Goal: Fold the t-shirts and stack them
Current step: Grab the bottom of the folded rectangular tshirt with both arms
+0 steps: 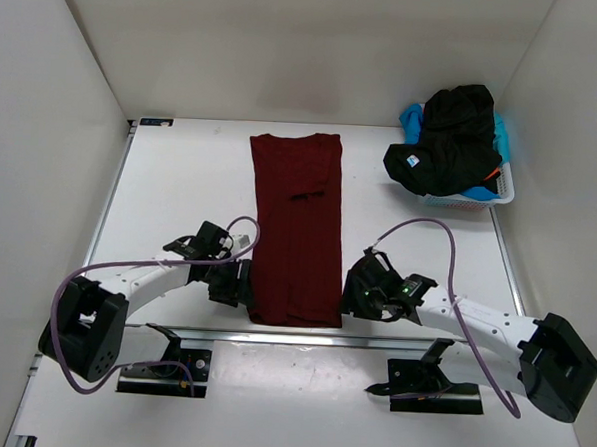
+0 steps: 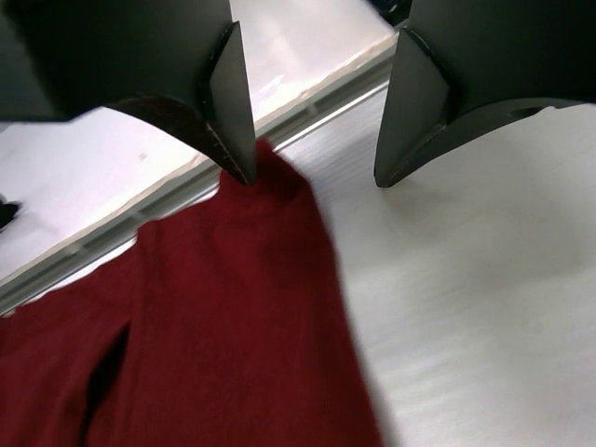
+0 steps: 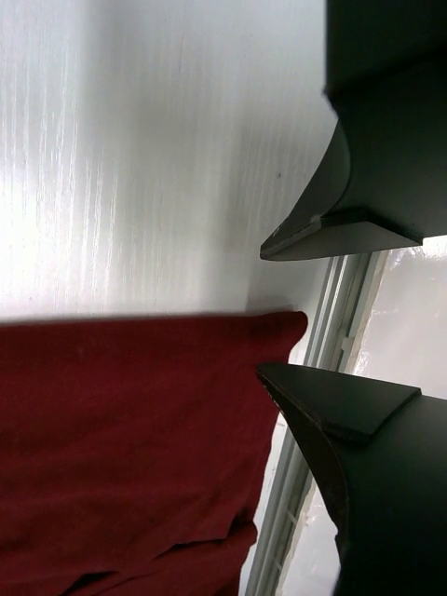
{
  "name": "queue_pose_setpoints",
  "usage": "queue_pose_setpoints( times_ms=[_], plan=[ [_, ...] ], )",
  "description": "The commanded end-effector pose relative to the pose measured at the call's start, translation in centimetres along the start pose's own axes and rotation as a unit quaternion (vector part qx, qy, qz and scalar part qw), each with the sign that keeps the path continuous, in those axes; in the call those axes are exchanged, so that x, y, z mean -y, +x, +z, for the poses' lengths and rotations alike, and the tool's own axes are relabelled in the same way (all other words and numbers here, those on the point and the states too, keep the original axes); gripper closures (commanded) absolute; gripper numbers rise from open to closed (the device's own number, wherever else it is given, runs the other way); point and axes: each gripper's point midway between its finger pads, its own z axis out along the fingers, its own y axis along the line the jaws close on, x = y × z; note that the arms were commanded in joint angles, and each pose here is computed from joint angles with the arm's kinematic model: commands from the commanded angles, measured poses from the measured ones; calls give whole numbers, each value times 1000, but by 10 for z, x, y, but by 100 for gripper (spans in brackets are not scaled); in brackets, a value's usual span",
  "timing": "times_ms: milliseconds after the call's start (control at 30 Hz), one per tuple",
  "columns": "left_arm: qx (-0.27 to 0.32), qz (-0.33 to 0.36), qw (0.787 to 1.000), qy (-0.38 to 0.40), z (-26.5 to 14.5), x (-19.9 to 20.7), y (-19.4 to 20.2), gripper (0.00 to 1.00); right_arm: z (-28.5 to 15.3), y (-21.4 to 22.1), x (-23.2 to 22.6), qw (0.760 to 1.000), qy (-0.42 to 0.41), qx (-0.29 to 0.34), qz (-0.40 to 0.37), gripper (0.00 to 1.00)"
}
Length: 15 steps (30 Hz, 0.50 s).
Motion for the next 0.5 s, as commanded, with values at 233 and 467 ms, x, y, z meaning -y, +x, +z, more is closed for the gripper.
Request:
queue_pose_setpoints(
  times_ms=[233, 467],
  plan=[
    [28, 9, 1000, 0, 12, 9, -9, 49, 3, 2, -14, 1000, -14, -9, -19, 55],
    [-1, 34, 999, -13, 18, 10, 9, 51, 4, 3, -19, 1000, -16, -16, -19, 55]
  ],
)
